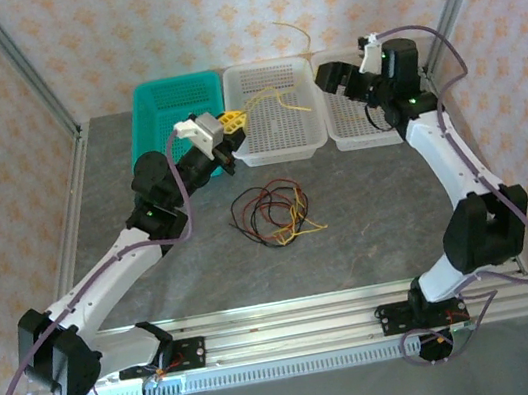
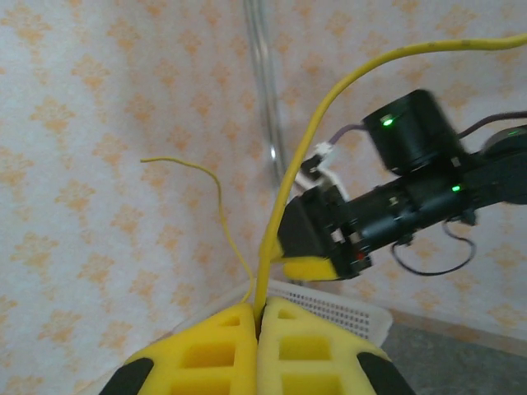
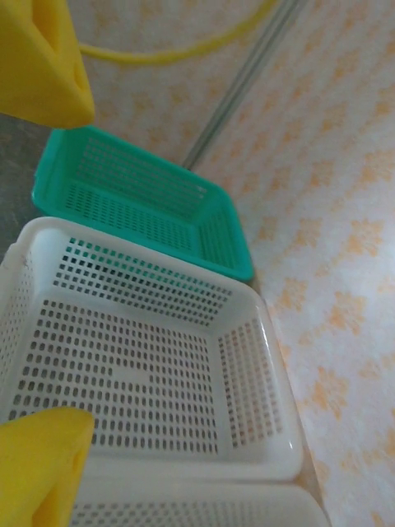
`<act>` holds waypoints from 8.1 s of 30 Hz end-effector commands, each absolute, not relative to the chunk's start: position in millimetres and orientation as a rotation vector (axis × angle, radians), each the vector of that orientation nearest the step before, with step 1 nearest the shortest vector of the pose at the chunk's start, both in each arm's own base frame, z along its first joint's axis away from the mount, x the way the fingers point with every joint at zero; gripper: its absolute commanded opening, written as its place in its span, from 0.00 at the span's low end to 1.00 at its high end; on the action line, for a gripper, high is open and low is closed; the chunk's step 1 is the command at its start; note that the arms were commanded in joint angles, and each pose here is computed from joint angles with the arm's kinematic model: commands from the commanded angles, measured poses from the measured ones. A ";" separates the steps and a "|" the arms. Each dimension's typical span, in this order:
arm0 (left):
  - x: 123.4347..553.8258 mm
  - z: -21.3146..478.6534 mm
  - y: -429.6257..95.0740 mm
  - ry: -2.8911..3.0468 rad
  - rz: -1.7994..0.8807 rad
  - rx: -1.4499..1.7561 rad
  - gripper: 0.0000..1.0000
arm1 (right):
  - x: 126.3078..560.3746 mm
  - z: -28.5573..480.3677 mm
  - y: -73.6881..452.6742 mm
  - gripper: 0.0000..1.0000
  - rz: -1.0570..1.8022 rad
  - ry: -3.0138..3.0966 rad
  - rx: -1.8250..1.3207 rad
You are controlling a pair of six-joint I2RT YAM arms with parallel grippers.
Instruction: Untangle the cables
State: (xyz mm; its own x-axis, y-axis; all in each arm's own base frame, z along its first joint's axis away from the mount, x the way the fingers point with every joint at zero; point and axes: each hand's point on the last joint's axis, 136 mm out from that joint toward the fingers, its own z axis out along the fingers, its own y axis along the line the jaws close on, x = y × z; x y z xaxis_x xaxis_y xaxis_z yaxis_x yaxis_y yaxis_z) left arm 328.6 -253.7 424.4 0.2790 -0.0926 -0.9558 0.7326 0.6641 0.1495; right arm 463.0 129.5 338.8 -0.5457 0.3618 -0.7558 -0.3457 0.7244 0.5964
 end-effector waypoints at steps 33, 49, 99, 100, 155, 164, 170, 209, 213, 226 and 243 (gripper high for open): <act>317.0 441.4 -264.5 1.181 -0.806 0.647 0.00 | 457.6 401.8 165.9 0.10 0.726 1.747 -0.314; 415.3 433.9 -276.8 1.638 -0.949 0.305 0.00 | 396.3 389.7 231.2 0.00 0.426 1.654 -0.541; 401.1 278.4 -267.5 1.884 -0.858 0.247 0.99 | 557.4 191.8 -76.6 0.00 -0.561 2.326 0.505; 401.0 277.7 -266.9 1.886 -0.859 0.246 0.99 | 558.8 182.8 -73.5 0.00 -0.558 2.361 0.494; 311.5 179.7 -241.4 2.094 -0.587 -0.018 0.99 | 441.7 280.3 51.8 0.73 0.065 2.215 0.327; 278.1 133.3 -252.6 2.171 -0.652 0.021 0.96 | 351.6 197.4 124.9 0.65 0.234 2.424 0.194; 269.5 127.5 -284.9 2.170 -0.754 0.101 0.89 | 303.3 161.1 165.3 0.59 0.469 2.491 0.115; 326.8 194.9 -286.8 2.118 -0.285 0.234 0.00 | 287.0 204.0 138.1 0.71 0.513 2.195 0.174; 336.7 218.2 -269.5 2.073 -0.407 0.181 0.00 | 280.7 220.5 161.8 0.77 0.667 2.115 0.019; 341.0 275.3 -243.8 1.907 -0.673 0.171 0.00 | 294.4 234.7 154.7 0.90 0.598 1.935 -0.024; 325.3 304.1 -239.0 1.735 -0.978 0.315 0.00 | 313.1 257.5 194.9 0.83 0.932 1.796 -0.181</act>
